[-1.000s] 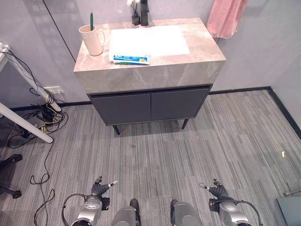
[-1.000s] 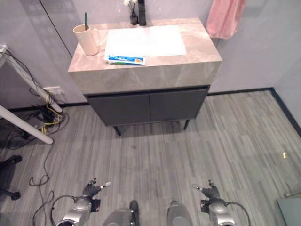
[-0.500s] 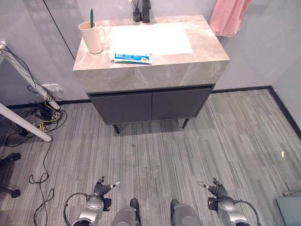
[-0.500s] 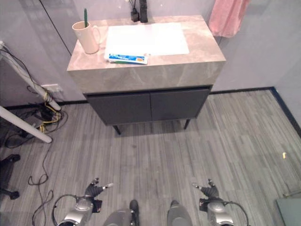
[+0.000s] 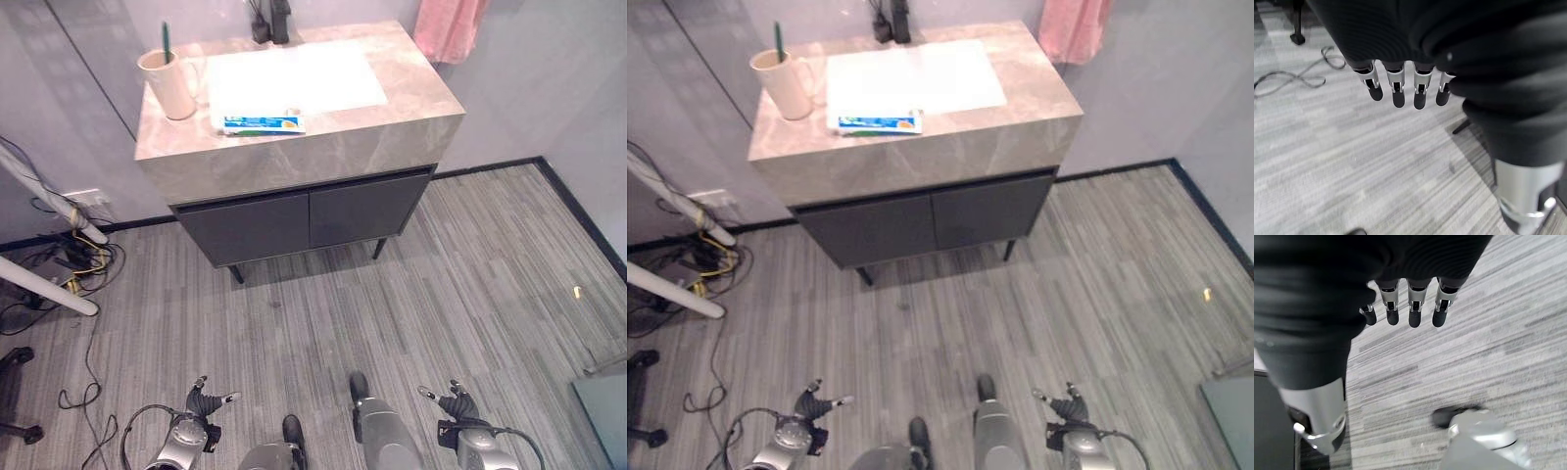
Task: Put brush and paste in cup on sink, flatten towel.
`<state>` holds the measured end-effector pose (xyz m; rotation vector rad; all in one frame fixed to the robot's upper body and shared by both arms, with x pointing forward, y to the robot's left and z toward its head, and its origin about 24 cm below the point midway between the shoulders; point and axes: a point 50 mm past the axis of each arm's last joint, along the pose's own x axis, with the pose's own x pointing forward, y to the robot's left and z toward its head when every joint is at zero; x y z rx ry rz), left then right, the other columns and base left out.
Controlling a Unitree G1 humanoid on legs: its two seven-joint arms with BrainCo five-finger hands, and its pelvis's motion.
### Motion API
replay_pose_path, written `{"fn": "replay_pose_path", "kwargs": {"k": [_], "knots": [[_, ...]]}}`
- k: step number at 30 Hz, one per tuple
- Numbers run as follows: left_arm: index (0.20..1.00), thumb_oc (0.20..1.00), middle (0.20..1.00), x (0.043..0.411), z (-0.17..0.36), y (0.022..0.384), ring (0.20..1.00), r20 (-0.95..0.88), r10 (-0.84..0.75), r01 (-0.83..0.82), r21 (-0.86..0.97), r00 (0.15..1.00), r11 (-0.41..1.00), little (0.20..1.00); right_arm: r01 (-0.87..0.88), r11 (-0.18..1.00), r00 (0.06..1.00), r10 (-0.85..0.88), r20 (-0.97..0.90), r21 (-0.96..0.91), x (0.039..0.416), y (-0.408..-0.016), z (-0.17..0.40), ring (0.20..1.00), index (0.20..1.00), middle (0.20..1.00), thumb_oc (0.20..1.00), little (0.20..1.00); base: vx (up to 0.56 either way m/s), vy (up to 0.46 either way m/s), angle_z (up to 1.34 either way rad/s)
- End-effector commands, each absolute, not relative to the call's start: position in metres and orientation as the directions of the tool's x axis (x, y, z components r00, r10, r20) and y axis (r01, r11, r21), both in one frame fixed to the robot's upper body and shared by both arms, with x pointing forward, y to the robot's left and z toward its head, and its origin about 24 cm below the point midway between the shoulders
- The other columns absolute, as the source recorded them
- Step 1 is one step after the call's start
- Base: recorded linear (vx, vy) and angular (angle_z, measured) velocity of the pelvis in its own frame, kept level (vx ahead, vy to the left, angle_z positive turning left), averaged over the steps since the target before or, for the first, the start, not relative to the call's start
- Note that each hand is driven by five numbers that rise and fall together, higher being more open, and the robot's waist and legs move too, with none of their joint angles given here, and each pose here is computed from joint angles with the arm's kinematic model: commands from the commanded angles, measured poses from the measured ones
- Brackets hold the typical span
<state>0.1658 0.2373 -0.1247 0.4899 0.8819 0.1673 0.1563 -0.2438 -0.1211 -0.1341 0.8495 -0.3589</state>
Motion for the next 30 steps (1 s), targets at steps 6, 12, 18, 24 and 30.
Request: {"fn": "replay_pose_path", "kwargs": {"k": [6,12,18,24,30], "knots": [[1.0,1.0,1.0,0.189,-0.113,0.23,1.0,-0.645,0.319,0.012,0.454,0.694,0.891,1.0,0.191,0.913,0.699,-0.385,-0.603,-0.361,0.181,-0.266,-0.097,1.0,1.0,1.0,1.0,1.0,0.3,-0.214,0.46],[1.0,1.0,1.0,0.201,-0.109,0.217,1.0,-0.638,0.273,0.011,0.404,0.72,0.915,1.0,0.151,0.881,0.691,-0.418,-0.589,-0.447,0.173,-0.283,-0.093,1.0,1.0,1.0,1.0,1.0,0.25,-0.29,0.3],[1.0,1.0,1.0,0.206,-0.105,0.215,1.0,-0.613,0.261,0.019,0.412,0.746,0.911,1.0,0.109,0.869,0.694,-0.414,-0.589,-0.482,0.173,-0.282,-0.095,1.0,1.0,1.0,1.0,1.0,0.49,0.042,0.12],[1.0,1.0,1.0,0.195,-0.109,0.223,1.0,-0.623,0.298,0.018,0.449,0.723,0.894,1.0,0.025,0.873,0.7,-0.363,-0.615,-0.487,0.177,-0.272,-0.098,1.0,1.0,1.0,1.0,1.0,0.49,0.171,-0.8],[1.0,1.0,1.0,0.202,-0.1,0.229,1.0,-0.591,0.287,0.021,0.459,0.754,0.888,1.0,0.069,0.903,0.707,-0.345,-0.618,-0.425,0.179,-0.261,-0.1,1.0,1.0,1.0,1.0,1.0,0.37,0.204,-0.65]]}}
